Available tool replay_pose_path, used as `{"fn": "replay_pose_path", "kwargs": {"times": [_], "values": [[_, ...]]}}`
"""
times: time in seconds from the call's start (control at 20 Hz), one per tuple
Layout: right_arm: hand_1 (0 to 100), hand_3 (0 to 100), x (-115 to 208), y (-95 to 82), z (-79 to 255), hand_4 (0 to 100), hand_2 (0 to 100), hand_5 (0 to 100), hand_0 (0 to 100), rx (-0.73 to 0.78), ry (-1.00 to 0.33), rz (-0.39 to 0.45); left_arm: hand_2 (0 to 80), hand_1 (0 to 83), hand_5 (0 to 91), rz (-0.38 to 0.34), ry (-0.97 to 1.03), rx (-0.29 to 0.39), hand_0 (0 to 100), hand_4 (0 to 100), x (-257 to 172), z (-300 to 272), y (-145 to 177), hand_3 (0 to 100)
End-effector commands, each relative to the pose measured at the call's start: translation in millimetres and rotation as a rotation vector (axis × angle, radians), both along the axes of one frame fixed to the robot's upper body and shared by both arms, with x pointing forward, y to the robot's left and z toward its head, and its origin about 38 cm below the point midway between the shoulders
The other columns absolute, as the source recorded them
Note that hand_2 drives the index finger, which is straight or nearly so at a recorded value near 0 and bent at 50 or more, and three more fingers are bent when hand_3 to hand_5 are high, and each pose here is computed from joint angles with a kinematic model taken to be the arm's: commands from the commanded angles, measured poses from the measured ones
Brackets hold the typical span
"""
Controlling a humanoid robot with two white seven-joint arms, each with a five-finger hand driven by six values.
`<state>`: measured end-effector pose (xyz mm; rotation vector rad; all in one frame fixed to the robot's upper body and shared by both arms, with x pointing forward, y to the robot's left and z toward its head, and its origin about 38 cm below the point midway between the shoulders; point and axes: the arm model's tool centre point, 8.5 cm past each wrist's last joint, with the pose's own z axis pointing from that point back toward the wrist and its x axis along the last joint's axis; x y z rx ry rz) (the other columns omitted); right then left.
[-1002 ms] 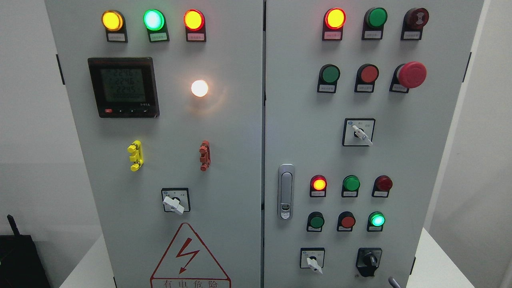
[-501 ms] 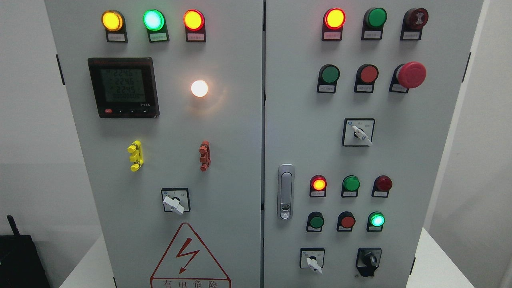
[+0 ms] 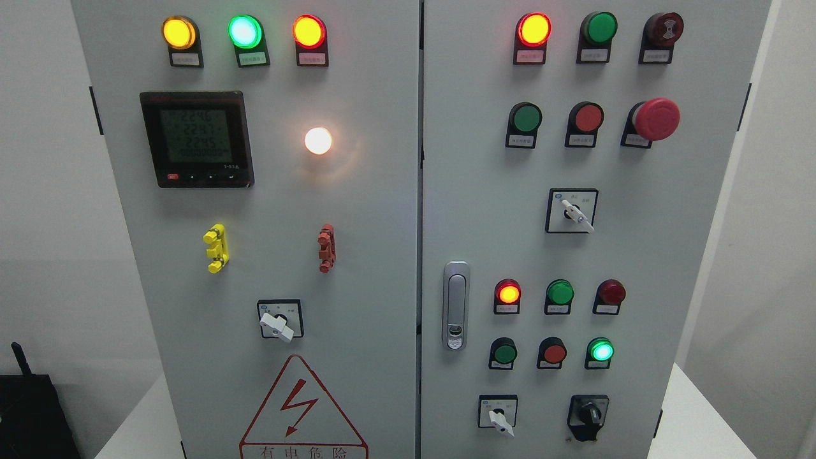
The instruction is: Trip black knob to open circuit
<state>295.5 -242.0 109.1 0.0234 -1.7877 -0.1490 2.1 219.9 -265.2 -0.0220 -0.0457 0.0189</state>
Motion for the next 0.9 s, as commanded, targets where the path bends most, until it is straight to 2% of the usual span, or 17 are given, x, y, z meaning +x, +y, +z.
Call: {"fn": "replay_pose_path", "kwargs": {"times": [0.0, 0.85], "values": [[0, 3, -0.8, 1.9, 13.1, 0, 0, 0, 0, -0.001, -0.050, 0.011, 0.0, 38.9, 0.0, 0.005, -0.004, 0.000, 12, 0, 1.5, 0.0, 0.1, 0], [0, 4, -5.6, 2.8, 12.5, 0, 0, 0, 0, -0.003, -0.047, 0.017, 0.0, 38.9, 0.0, 0.005, -0.004, 0.000, 12, 0, 1.5, 0.0, 0.1, 0]]}}
